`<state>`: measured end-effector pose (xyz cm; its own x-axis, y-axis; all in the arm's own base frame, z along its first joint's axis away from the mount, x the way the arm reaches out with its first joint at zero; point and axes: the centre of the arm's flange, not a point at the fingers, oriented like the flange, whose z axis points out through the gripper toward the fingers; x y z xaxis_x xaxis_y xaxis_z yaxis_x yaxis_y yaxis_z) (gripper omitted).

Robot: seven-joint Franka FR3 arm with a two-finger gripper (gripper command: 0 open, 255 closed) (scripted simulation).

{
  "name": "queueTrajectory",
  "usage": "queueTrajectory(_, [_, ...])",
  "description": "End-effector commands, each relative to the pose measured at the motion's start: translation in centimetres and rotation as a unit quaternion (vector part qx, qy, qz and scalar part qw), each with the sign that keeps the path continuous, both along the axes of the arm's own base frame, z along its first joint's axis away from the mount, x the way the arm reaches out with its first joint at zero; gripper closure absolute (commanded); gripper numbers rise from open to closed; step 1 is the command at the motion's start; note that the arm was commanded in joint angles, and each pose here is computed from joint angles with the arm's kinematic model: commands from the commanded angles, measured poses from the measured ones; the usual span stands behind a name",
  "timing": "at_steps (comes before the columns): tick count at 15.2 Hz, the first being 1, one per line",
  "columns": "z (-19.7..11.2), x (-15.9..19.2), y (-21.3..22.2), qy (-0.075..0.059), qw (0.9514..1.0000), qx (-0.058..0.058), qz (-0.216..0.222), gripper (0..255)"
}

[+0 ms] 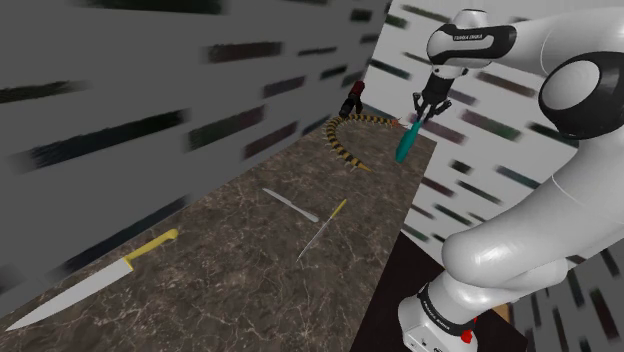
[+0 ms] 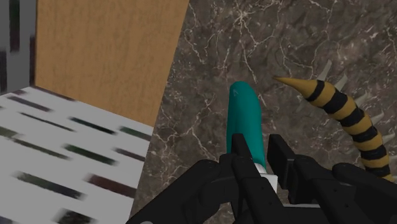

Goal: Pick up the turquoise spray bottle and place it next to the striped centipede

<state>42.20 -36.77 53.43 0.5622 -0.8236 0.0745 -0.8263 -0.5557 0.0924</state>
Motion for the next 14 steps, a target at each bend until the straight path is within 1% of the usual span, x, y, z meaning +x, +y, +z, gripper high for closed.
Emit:
queueTrajectory(1, [-1.1, 0.1, 0.1, 0.000, 1.0000, 0.000, 0.000, 255])
queueTrajectory(14, [-7.9, 0.1, 0.1, 0.000, 1.0000, 0.000, 0.000, 255])
